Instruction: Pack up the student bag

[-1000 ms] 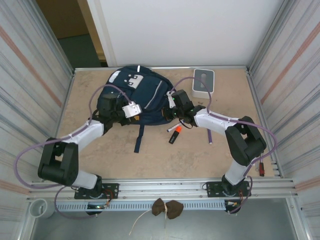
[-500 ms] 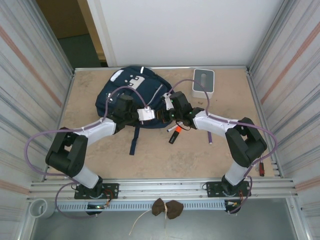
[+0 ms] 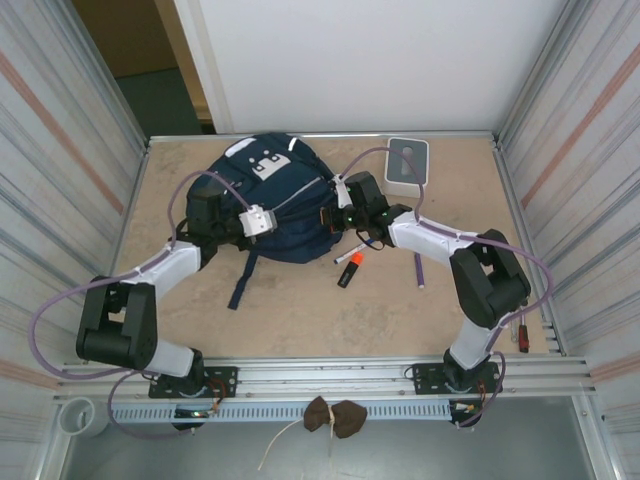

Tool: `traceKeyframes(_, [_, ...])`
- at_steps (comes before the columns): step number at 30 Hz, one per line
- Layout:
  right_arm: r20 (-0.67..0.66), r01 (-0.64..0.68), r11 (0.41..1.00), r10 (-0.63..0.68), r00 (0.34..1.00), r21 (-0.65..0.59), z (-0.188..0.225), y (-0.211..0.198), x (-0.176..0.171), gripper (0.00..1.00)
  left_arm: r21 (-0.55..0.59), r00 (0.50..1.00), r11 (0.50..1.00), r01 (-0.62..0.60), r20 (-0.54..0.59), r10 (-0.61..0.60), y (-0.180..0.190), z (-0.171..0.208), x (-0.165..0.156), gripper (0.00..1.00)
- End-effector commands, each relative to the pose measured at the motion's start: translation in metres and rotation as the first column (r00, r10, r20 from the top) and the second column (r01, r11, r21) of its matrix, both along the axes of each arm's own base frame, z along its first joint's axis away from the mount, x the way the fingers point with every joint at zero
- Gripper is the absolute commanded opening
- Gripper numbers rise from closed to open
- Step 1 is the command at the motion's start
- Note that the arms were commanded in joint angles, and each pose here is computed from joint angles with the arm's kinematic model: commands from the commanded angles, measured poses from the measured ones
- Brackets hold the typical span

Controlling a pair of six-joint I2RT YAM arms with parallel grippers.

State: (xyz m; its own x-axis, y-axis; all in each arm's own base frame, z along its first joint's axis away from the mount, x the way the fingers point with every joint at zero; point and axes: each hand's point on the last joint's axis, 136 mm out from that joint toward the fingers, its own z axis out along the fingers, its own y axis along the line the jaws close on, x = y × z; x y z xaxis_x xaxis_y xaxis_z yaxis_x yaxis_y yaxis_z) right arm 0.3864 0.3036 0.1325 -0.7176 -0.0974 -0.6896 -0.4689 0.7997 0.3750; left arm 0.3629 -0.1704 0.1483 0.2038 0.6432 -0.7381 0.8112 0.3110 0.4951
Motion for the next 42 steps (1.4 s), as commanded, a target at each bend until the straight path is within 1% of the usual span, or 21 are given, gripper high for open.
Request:
traceKeyframes(1, [0.012,0.022,1.0,-0.022,1.0,-0.021,0.002,-0.006,0.013,0.0,0.018,0.985,0.986,-0.168,-0.035,0.168,0.033,0.003,0.014,0.25])
traceKeyframes(2, [0.02,0.005,1.0,-0.005,1.0,-0.002,0.006,0.0,0.011,0.0,-0.002,0.987,0.988,-0.152,-0.056,0.152,0.028,0.007,0.009,0.35])
traceKeyframes(3, [0.025,-0.009,1.0,0.008,1.0,0.013,0.01,0.004,0.009,0.0,-0.019,0.988,0.99,-0.138,-0.066,0.137,0.022,0.012,0.006,0.43])
traceKeyframes(5, [0.033,-0.032,0.998,0.031,0.999,0.051,0.018,0.013,0.004,0.0,-0.048,0.993,0.995,-0.091,-0.073,0.088,0.004,0.021,-0.006,0.56])
traceKeyframes(7, [0.044,-0.049,0.996,0.046,0.998,0.08,0.027,0.019,-0.001,0.0,-0.046,0.997,0.998,-0.036,-0.064,0.033,-0.011,0.024,-0.018,0.65])
traceKeyframes(9, [0.048,-0.067,0.992,0.062,0.997,0.105,0.033,0.025,-0.007,0.0,-0.017,0.999,1.0,-0.013,-0.051,0.012,-0.023,0.022,-0.022,0.71])
traceKeyframes(11, [0.055,-0.083,0.988,0.076,0.996,0.128,0.04,0.03,-0.014,0.0,0.036,0.999,0.999,0.001,-0.049,0.0,-0.034,0.016,-0.022,0.71])
traceKeyframes(14, [0.057,-0.101,0.982,0.093,0.994,0.158,0.047,0.036,-0.022,0.0,0.083,0.998,0.996,0.012,-0.058,-0.007,-0.047,0.01,-0.016,0.7])
traceKeyframes(16, [0.06,-0.113,0.979,0.104,0.993,0.172,0.051,0.04,-0.028,0.0,0.091,0.998,0.996,0.019,-0.067,-0.013,-0.052,0.006,-0.011,0.67])
traceKeyframes(18, [0.061,-0.127,0.974,0.117,0.991,0.189,0.054,0.043,-0.033,0.0,0.104,0.998,0.994,0.019,-0.07,-0.012,-0.052,0.0,-0.007,0.61])
traceKeyframes(20, [0.057,-0.137,0.971,0.128,0.99,0.195,0.054,0.045,-0.037,0.0,0.133,0.998,0.991,0.01,-0.06,-0.002,-0.046,-0.007,-0.002,0.48])
traceKeyframes(21, [0.06,-0.139,0.972,0.13,0.99,0.191,0.054,0.044,-0.038,0.0,0.129,0.998,0.992,0.008,-0.059,0.0,-0.043,-0.008,-0.001,0.41])
traceKeyframes(24, [0.056,-0.116,0.984,0.109,0.992,0.138,0.045,0.034,-0.034,0.0,0.076,0.998,0.997,-0.004,-0.065,0.009,-0.028,-0.001,-0.001,0.08])
traceKeyframes(25, [0.056,-0.093,0.99,0.087,0.995,0.11,0.041,0.027,-0.029,0.0,0.051,0.998,0.999,-0.01,-0.065,0.013,-0.022,0.003,-0.001,0.05])
traceKeyframes(28, [0.046,-0.021,1.0,0.02,0.999,0.016,0.023,0.005,-0.012,0.0,-0.035,0.999,0.999,-0.032,-0.036,0.03,-0.005,0.019,-0.006,0.04])
traceKeyframes(31, [0.083,0.01,0.998,-0.005,0.997,-0.059,0.012,-0.008,0.004,0.0,-0.121,0.998,0.991,-0.053,0.013,0.055,0.014,0.034,-0.011,0.06])
traceKeyframes(33, [0.09,0.012,0.999,-0.008,0.996,-0.053,0.011,-0.01,0.012,0.0,-0.168,0.995,0.982,-0.087,0.041,0.096,0.031,0.038,-0.011,0.08])
traceKeyframes(36, [0.095,-0.018,1.0,0.018,0.995,-0.009,0.014,0.0,0.015,0.0,-0.162,0.984,0.974,-0.162,0.05,0.172,0.044,0.039,-0.002,0.09])
traceKeyframes(38, [0.101,-0.04,0.999,0.038,0.994,0.017,0.02,0.009,0.012,0.0,-0.162,0.986,0.973,-0.161,0.021,0.167,0.042,0.039,-0.002,0.23])
traceKeyframes(40, [0.111,-0.058,0.998,0.054,0.992,0.035,0.027,0.017,0.007,0.0,-0.153,0.989,0.977,-0.147,0.003,0.149,0.032,0.04,-0.006,0.39])
traceKeyframes(42, [0.116,-0.074,0.995,0.067,0.991,0.059,0.034,0.023,0.0,0.0,-0.128,0.993,0.985,-0.115,0.01,0.117,0.019,0.04,-0.014,0.51])
